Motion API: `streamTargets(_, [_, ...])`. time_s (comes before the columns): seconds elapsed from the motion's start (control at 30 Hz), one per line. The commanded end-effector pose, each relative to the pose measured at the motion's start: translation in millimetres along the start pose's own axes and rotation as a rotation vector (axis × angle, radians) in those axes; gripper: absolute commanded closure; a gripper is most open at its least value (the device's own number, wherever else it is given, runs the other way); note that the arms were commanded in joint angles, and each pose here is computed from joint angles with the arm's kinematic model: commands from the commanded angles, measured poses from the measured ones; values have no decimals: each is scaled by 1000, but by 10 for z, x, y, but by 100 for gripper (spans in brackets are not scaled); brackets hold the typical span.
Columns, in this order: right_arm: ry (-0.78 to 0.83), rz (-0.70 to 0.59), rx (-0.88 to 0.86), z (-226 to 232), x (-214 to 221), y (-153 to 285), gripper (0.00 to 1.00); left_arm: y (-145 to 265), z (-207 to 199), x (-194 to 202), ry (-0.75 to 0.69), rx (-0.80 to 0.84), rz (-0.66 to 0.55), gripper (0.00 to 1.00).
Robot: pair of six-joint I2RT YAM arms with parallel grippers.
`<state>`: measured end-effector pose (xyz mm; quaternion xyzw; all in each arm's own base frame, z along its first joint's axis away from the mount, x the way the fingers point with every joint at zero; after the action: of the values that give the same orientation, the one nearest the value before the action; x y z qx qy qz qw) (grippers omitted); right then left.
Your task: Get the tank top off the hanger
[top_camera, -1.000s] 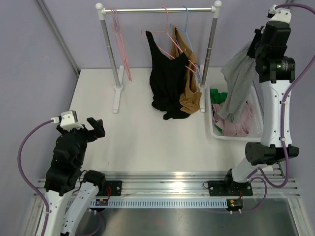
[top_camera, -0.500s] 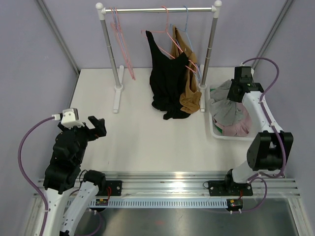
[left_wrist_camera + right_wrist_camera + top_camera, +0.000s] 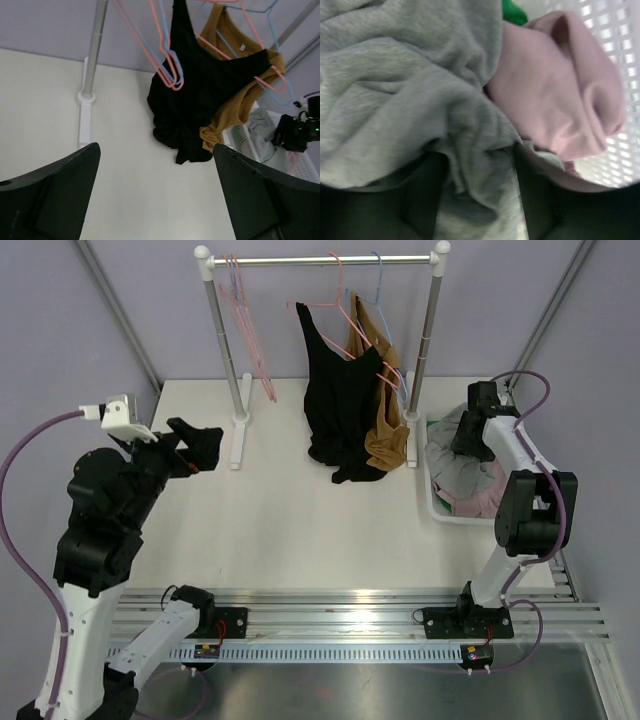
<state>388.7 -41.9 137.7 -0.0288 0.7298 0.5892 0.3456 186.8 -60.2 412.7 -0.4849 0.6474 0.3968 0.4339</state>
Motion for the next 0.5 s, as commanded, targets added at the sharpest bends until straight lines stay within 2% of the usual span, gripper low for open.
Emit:
streamTargets(0.0, [-49,-82,27,-122,-240,298,34,-123,-363,-288,43,143,-17,1])
streamTargets(0.03, [-58,-105,22,-136,-291,390,31,-112,-368,-454,46,105,-65,1])
streamTargets(0.1, [-77,-170,33,-221,-410,640,23,-265,-540,-450,43,123,-30,1])
streamTargets(0.13, [-87,-207,34,-247,-509,772,17,-311,-601,-483,41,121,-30,1])
streamTargets(0.17, [-92,-232,57,-325,-542,916,16,-338,-636,-598,45,96,-60,1])
streamTargets(0.2, [-99,-252,63,-361,-578,1013,1,-368,-738,-621,48,116,-56,1])
streamTargets(0.33, [-151,-360,3,-461,-637,1494,1,-836,-1103,-547,42,159,-3,1])
streamTargets(0.37, [-178,-419,-70,-464,-646,1735,1,-888,-1172,-643,42,156,-26,1])
streamTargets(0.43, [-191,-462,-192,-379,-593,1872,0,-985,-1344,-655,22,149,-35,1])
streamTargets(0.47, [-180,-489,-346,-277,-514,2119,0,-1197,-1452,-521,-9,130,-5,1])
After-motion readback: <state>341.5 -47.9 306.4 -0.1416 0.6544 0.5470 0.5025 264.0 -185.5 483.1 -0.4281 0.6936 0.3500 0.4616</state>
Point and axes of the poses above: each gripper's point midway between its finger pads, its own y axis back along the fingers, its own z axis along the line the jaws close on, x = y × z, the point moved 4 cm from there along y, back along the fingers, and after that the axes turned 3 degrees about -y, right-handed, at the moved point
